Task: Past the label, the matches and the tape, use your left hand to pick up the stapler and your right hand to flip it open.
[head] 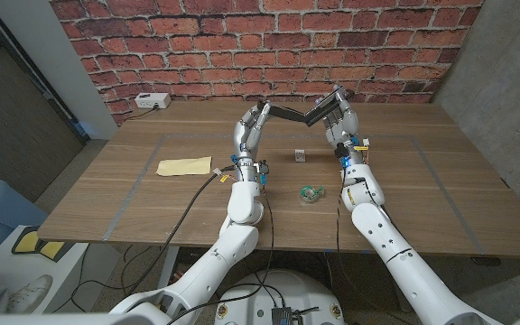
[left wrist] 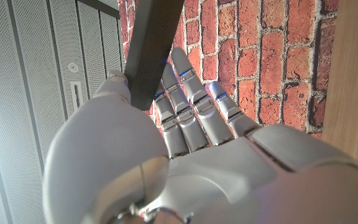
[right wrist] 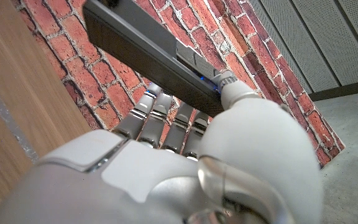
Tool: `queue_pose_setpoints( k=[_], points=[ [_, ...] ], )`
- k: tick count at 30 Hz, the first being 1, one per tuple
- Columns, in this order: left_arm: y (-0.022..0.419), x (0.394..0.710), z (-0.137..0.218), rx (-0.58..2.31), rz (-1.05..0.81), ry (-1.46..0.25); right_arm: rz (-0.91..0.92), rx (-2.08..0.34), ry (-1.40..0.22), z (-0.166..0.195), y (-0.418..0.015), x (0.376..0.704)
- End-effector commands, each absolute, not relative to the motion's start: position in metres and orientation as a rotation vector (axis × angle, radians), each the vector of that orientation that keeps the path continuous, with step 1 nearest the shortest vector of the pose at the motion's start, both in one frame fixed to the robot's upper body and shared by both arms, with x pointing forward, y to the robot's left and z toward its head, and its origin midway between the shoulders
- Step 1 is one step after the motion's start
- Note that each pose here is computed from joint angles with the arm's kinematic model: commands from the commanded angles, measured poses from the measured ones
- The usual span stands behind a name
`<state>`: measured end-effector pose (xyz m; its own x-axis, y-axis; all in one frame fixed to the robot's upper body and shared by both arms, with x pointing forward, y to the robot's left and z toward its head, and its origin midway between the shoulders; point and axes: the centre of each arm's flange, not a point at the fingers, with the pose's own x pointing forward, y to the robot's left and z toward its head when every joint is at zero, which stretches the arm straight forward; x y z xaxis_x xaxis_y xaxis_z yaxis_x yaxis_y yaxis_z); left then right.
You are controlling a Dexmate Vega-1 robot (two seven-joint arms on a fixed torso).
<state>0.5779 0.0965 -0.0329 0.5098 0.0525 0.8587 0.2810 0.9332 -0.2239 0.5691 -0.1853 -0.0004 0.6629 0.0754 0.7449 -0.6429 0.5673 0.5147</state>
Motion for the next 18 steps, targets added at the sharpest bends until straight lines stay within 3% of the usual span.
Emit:
queue_pose_setpoints(
  k=[1, 18],
  points=[
    [0.0973, 0.5797, -0.0317, -0.345, -0.136, -1.041, 0.560, 0.956, -0.695, 0.0031, -0.1741, 0.5611],
    [0.0963, 0.5772, -0.0363, -0.400, -0.122, -1.047, 0.602, 1.087, -0.602, -0.0007, -0.1655, 0.5645]
  ],
)
